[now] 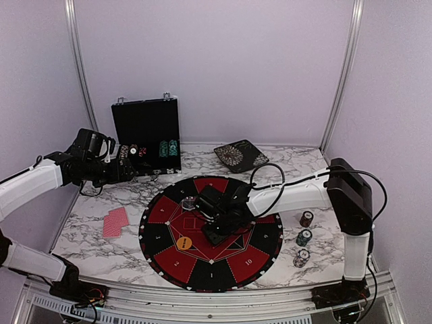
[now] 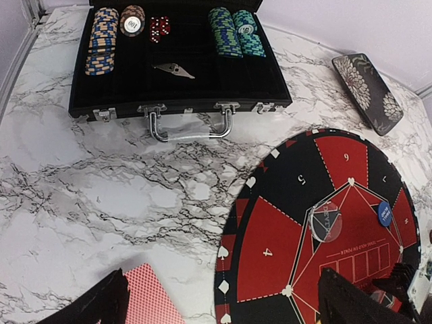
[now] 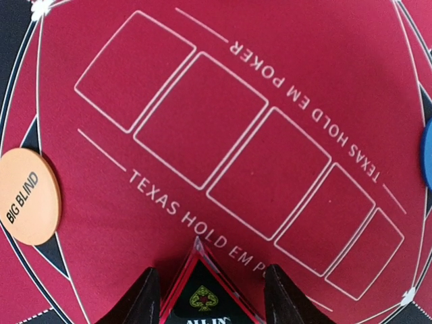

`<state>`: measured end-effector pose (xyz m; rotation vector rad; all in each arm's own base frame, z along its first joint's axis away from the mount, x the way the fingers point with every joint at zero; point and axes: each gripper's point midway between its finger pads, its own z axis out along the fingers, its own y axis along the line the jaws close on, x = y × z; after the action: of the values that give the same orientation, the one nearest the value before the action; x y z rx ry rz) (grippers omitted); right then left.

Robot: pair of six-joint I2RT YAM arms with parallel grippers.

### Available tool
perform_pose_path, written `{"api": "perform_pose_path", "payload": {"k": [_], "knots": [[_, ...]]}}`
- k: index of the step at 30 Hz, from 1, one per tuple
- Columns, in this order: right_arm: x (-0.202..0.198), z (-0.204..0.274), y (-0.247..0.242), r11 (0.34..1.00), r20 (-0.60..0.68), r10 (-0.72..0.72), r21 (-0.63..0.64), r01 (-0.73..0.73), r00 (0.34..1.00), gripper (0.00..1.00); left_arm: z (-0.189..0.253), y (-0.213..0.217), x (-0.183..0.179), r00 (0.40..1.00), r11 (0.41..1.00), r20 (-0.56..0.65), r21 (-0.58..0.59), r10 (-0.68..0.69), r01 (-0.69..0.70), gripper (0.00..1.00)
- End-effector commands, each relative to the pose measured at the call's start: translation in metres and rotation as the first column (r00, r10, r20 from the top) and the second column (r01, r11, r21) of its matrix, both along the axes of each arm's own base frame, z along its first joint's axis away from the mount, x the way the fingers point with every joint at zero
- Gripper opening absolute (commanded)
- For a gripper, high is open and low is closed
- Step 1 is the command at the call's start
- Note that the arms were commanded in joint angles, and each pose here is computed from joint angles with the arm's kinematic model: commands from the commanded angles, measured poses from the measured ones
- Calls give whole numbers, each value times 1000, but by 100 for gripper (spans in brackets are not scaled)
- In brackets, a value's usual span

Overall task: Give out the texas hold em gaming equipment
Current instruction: Pick up the all-in button from position 10.

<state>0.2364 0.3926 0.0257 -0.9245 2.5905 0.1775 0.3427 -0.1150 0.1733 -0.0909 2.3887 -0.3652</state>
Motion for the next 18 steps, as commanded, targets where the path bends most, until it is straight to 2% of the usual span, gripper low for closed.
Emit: {"api": "perform_pose_path", "payload": {"k": [1, 7, 18], "knots": [[-13, 9, 4, 1000, -9, 4, 25, -4, 1000, 49, -3, -1, 2, 1000, 1000, -1, -10, -3, 3, 99], [-24, 3, -2, 1000, -22, -6, 14, 7, 1000, 48, -3, -1, 2, 1000, 1000, -3, -11, -4, 4, 99], [-19, 3, -25, 999, -8, -54, -8, 54, 999, 49, -5, -4, 2, 1000, 1000, -8, -21, -17, 17, 99]]}}
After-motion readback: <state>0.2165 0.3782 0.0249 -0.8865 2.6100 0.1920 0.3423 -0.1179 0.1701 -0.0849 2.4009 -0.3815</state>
